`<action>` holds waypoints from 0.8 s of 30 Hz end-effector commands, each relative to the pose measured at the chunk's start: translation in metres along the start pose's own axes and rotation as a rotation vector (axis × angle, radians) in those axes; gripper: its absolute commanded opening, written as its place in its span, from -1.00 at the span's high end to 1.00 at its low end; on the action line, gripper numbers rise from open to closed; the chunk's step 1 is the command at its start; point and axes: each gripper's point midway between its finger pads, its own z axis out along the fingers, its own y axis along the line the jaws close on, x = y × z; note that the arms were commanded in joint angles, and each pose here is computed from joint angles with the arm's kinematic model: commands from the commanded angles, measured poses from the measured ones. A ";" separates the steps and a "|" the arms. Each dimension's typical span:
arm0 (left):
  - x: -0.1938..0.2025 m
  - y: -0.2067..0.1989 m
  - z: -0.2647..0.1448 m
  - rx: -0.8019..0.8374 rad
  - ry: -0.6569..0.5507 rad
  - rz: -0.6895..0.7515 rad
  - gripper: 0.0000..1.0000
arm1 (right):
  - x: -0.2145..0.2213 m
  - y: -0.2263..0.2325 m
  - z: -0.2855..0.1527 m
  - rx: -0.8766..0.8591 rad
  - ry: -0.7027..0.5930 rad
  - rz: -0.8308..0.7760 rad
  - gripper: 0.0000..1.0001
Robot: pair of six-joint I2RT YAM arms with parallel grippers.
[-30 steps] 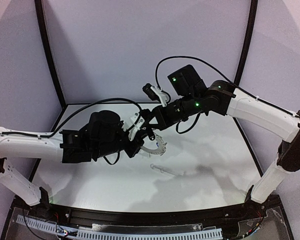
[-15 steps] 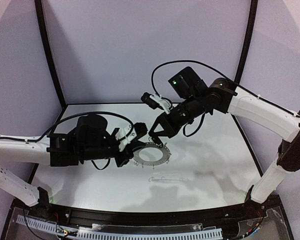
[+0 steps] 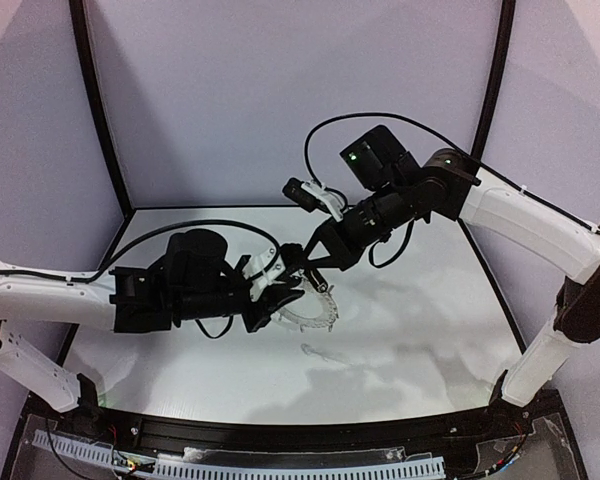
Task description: Put the keys on the keyring
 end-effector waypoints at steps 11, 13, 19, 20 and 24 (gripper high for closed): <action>-0.034 0.017 0.015 -0.076 -0.092 -0.001 0.47 | -0.012 0.001 0.000 -0.018 -0.056 0.028 1.00; -0.036 0.017 0.014 -0.074 -0.103 -0.003 0.47 | -0.010 -0.002 0.002 -0.006 -0.050 0.031 1.00; -0.040 0.021 0.010 -0.088 -0.117 -0.014 0.47 | -0.007 -0.005 0.006 0.006 -0.040 0.034 1.00; -0.041 0.022 0.010 -0.096 -0.117 -0.017 0.47 | -0.006 -0.006 0.007 0.007 -0.039 0.032 1.00; -0.043 0.026 0.008 -0.112 -0.120 -0.036 0.47 | -0.004 -0.005 0.008 -0.001 -0.034 0.026 1.00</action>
